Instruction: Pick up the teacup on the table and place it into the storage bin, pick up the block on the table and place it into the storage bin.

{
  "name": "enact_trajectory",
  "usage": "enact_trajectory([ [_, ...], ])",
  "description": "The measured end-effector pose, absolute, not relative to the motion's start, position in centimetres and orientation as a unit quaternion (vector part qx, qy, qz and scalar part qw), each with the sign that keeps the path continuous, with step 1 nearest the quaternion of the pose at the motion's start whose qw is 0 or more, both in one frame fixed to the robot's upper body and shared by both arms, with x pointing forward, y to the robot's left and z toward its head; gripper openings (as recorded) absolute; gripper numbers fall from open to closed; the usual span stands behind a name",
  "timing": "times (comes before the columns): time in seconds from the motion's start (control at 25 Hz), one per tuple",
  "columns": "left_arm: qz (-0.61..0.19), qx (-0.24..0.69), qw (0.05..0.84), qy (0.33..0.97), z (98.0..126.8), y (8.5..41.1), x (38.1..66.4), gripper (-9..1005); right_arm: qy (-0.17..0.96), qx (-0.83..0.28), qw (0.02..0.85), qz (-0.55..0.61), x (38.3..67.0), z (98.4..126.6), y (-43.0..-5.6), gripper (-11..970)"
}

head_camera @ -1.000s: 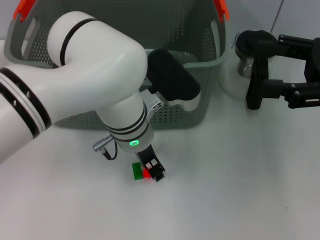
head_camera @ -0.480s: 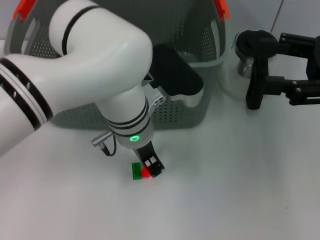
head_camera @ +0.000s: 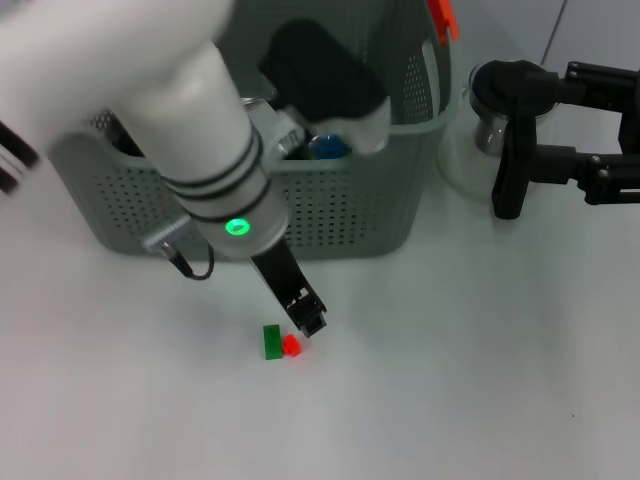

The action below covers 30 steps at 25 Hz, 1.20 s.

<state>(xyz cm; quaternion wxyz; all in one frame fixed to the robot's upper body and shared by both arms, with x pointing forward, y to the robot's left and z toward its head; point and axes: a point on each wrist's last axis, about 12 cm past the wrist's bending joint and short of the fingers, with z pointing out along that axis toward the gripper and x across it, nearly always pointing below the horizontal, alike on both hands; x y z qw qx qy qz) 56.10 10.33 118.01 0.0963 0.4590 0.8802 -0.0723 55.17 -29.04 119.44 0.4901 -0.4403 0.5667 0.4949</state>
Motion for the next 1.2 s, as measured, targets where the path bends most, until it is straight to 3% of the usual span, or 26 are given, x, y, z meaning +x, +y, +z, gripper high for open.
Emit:
enact_trajectory([
  [0.36,-0.195,0.424,0.148,0.872,125.2,15.2,56.4,373,0.567,-0.435,0.495,0.494,55.2,119.6,-29.4,865],
  [0.52,-0.243,0.383,0.214,0.865,128.4,19.2,58.2,378,0.566,-0.434,0.496,0.496,55.2,119.7,-29.4,865],
  [0.76,-0.245,0.323,0.271,0.873,129.2,22.6,62.0,387,0.566,-0.432,0.495,0.498,55.3,119.8,-29.4,866],
  [0.96,-0.222,0.284,0.311,0.879,128.7,23.3,65.0,396,0.567,-0.431,0.492,0.5,55.4,120.0,-29.3,865],
  [1.2,-0.15,0.266,0.336,0.891,127.1,23.2,66.3,405,0.568,-0.432,0.492,0.499,55.5,120.1,-29.4,865],
])
